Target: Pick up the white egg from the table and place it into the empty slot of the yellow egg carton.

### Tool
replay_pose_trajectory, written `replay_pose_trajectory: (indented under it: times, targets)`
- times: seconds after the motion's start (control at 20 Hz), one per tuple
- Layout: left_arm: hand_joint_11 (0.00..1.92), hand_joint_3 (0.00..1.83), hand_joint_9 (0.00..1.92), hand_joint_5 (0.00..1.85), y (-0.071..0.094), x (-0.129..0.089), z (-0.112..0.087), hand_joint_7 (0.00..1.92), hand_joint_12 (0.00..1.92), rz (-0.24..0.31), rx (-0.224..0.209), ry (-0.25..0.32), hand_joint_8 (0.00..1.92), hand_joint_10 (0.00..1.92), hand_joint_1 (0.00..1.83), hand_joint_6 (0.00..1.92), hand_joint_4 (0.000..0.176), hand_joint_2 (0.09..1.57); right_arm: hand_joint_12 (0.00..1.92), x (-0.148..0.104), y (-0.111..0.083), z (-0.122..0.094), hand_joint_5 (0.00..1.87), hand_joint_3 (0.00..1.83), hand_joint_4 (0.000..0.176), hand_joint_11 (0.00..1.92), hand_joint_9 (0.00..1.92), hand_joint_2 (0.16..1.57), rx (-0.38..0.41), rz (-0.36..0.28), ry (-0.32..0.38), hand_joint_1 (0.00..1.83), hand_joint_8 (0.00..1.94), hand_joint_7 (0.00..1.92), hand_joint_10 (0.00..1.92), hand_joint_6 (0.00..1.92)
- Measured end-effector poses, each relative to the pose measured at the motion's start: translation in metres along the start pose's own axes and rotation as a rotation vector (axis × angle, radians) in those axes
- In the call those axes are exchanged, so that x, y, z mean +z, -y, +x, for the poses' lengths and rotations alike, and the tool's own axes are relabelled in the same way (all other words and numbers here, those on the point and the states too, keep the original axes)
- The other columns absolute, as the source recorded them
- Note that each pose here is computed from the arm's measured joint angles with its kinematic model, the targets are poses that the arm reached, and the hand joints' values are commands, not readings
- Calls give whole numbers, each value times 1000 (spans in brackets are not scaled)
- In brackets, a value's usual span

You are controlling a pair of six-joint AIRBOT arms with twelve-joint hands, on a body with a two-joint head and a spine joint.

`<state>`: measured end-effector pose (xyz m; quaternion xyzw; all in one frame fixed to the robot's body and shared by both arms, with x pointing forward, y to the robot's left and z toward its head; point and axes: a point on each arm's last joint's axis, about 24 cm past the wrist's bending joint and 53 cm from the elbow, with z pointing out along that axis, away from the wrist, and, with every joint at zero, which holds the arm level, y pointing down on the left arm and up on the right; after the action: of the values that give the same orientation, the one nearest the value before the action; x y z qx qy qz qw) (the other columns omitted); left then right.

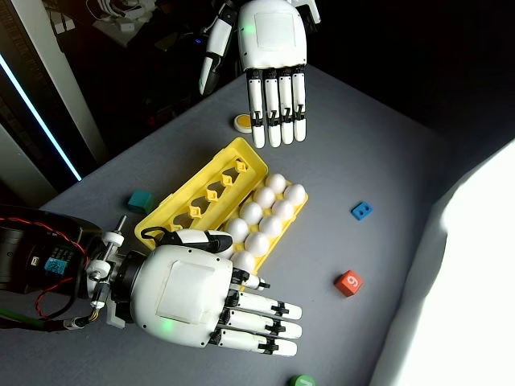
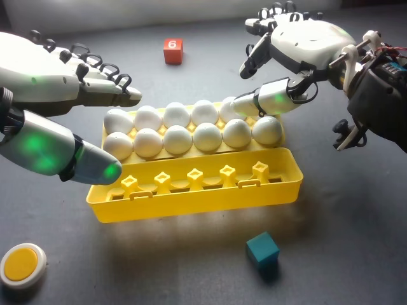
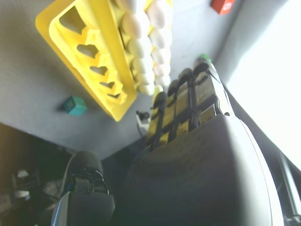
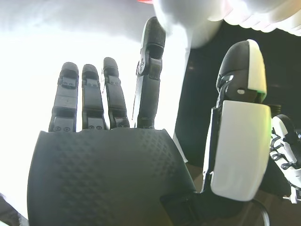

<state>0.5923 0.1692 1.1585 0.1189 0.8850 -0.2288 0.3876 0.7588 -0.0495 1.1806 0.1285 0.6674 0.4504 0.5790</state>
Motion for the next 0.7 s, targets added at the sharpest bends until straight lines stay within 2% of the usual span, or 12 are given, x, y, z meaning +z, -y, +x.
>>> replay_pose_trajectory:
  times: [0.1, 0.15, 0.2, 0.25, 0.3, 0.35, 0.4, 0.45, 0.5, 0.55, 0.6, 0.7]
  targets:
    - [0, 0, 0, 19, 0, 0, 0, 0, 0, 0, 0, 0, 0, 0, 0, 7, 0, 1160, 0, -1, 2, 1, 924, 0, 50, 0, 49, 833, -2, 2, -1, 666, 19, 233, 10, 0]
    - [0, 0, 0, 21, 0, 0, 0, 0, 0, 0, 0, 0, 0, 0, 0, 7, 0, 1161, 0, -1, 2, 2, 924, 0, 42, 0, 53, 836, -3, 4, -4, 665, 20, 245, 11, 0]
    - [0, 2, 0, 3, 0, 0, 0, 0, 0, 0, 0, 0, 0, 0, 0, 1, 0, 1166, 0, -1, 2, 2, 958, 0, 19, 0, 73, 816, -3, 4, -5, 706, 11, 282, 11, 5]
    - [0, 1, 0, 2, 0, 0, 0, 0, 0, 0, 0, 0, 0, 0, 0, 1, 0, 1165, 0, -1, 2, 1, 951, 0, 28, 0, 48, 823, -15, 0, -5, 695, 2, 258, 2, 0]
    - [0, 1, 0, 0, 0, 0, 0, 0, 0, 0, 0, 0, 0, 0, 0, 0, 0, 1164, 0, -3, 2, -2, 936, 3, 54, 0, 42, 829, -27, -4, -5, 653, 0, 209, 0, 0]
    - [0, 0, 0, 0, 0, 0, 0, 0, 0, 0, 0, 0, 0, 0, 0, 0, 0, 1163, 0, -4, 2, -5, 924, 4, 56, 0, 36, 832, -37, -6, -4, 645, 0, 185, 0, 0]
    - [0, 0, 0, 7, 0, 0, 0, 0, 0, 0, 0, 0, 0, 0, 0, 3, 0, 1157, 0, -6, 4, -11, 946, 0, 43, 0, 56, 817, -59, -8, 0, 687, 15, 220, 8, 10]
    - [0, 0, 0, 3, 0, 0, 0, 0, 0, 0, 0, 0, 0, 0, 0, 1, 0, 1163, 0, -9, 5, -19, 920, 6, 42, 0, 48, 837, -92, -13, 7, 664, 17, 230, 5, 2]
    - [0, 0, 0, 0, 0, 0, 0, 0, 0, 0, 0, 0, 0, 0, 0, 0, 0, 1161, 0, -12, 7, -29, 917, 2, 30, 0, 51, 831, -127, -17, 13, 697, 18, 238, 5, 2]
    - [0, 0, 0, 0, 0, 0, 0, 0, 0, 0, 0, 0, 0, 0, 0, 0, 0, 1163, 0, -16, 10, -38, 883, 10, 68, 0, 55, 850, -141, -12, 18, 642, 4, 208, 7, 0]
    - [0, 1, 0, 0, 0, 0, 0, 0, 0, 0, 0, 0, 0, 0, 0, 0, 0, 1166, 3, -21, 13, -46, 870, 8, 61, 7, 78, 846, -146, 1, 13, 684, 1, 190, 16, 0]
    - [0, 0, 0, 0, 0, 0, 0, 0, 0, 0, 1, -1, 0, 0, 0, 0, 0, 1161, 0, -37, 15, -60, 792, 22, 78, 0, 51, 885, -147, 17, 8, 663, 0, 141, 3, 0]
